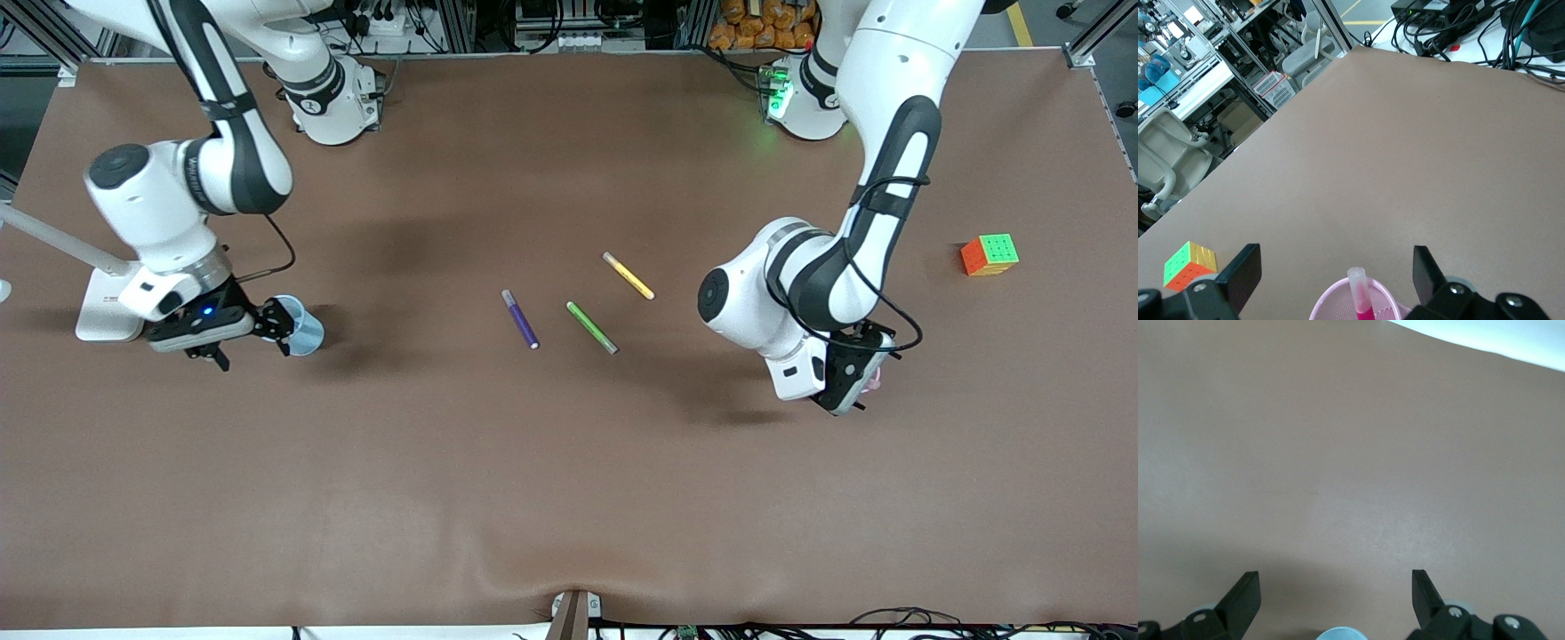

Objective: Place pink and blue markers in matching cups
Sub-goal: 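Lower the pink marker into the pink cup while the right gripper withdraws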

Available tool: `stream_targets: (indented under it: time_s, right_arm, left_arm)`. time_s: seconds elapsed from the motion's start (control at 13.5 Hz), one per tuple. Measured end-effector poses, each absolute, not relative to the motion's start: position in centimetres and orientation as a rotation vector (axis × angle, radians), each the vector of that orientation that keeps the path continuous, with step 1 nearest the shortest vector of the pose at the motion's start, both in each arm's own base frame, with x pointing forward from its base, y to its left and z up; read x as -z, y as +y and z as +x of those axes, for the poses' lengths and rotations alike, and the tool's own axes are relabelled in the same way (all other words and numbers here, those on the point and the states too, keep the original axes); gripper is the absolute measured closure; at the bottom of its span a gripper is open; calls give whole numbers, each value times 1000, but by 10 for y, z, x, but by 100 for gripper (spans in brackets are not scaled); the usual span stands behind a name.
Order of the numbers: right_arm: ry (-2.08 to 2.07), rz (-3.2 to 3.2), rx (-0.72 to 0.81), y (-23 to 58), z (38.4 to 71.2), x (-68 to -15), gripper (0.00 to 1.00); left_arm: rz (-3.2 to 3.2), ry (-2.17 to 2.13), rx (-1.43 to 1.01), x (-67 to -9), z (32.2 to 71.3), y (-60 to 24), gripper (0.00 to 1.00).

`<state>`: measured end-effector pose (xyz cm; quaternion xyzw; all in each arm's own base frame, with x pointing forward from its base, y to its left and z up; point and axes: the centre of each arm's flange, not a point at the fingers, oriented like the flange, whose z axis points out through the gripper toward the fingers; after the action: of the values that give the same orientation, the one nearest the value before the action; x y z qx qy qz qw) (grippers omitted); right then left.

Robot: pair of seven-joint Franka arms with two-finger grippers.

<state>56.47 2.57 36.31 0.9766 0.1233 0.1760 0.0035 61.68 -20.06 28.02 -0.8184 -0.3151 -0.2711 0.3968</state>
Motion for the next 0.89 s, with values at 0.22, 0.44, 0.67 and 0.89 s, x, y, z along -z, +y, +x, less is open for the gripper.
stream_targets:
  time_s: [0.22,0.44,0.67,0.89]
  right_arm:
    - [222,3156,-341,21,604,-424,0]
    - [163,3187,-154,6,636,-471,0]
    - [101,3224,-37,-17,652,-501,0]
    - [54,3241,58,-43,645,-547,0]
  left_arm:
    - [-2156,-814,520,-316,630,-203,0]
    - [-2231,-815,423,-351,644,-198,0]
    - [-2279,-821,364,-364,650,-188,0]
    - [-2317,-837,320,-368,649,-188,0]
